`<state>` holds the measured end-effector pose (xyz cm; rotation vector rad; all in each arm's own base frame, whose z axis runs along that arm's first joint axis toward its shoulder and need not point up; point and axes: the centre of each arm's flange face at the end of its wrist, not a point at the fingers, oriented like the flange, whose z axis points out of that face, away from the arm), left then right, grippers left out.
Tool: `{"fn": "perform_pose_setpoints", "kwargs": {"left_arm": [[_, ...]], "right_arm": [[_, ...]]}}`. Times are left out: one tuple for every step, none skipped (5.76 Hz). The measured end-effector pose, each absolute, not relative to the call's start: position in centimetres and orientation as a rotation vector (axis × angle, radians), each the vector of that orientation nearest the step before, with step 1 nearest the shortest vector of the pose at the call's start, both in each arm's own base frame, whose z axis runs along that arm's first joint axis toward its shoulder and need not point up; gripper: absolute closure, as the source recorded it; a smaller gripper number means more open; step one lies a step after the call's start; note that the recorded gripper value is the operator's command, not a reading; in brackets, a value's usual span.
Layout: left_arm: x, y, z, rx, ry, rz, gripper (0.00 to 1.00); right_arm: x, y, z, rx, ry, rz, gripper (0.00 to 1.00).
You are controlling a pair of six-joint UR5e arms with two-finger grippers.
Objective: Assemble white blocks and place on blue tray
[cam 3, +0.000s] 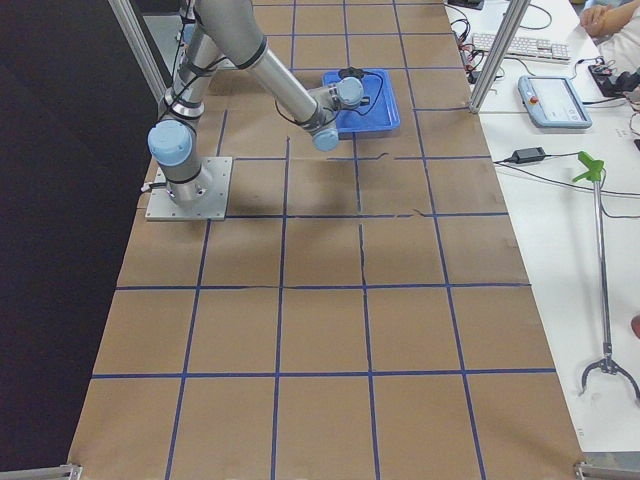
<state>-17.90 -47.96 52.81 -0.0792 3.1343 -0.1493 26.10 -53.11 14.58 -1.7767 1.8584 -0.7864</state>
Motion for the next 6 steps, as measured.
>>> {"fn": "perform_pose_setpoints", "kwargs": {"left_arm": [[-17.90, -47.97, 52.80, -0.079, 3.134, -0.149, 0.01], [-17.90, -47.99, 52.76, -0.079, 3.134, -0.148, 0.01], [-17.90, -47.99, 52.76, -0.079, 3.134, -0.148, 0.01], [-17.91, -47.99, 52.76, -0.079, 3.135, -0.148, 0.01], [-17.92, -47.98, 52.77, -0.079, 3.135, -0.148, 0.01], [-17.92, -47.97, 52.79, -0.080, 3.136, -0.149, 0.01]], "right_arm": [[26.10, -53.11, 14.48, -1.774, 1.860, -0.784, 0.69], [26.10, -53.11, 14.33, -1.772, 1.861, -0.780, 0.67], [26.10, -53.09, 14.23, -1.765, 1.865, -0.776, 0.67], [26.09, -53.04, 14.19, -1.755, 1.872, -0.771, 0.67], [26.09, -53.03, 14.19, -1.750, 1.875, -0.769, 0.65], [26.09, -53.02, 14.20, -1.748, 1.877, -0.769, 0.61]]}}
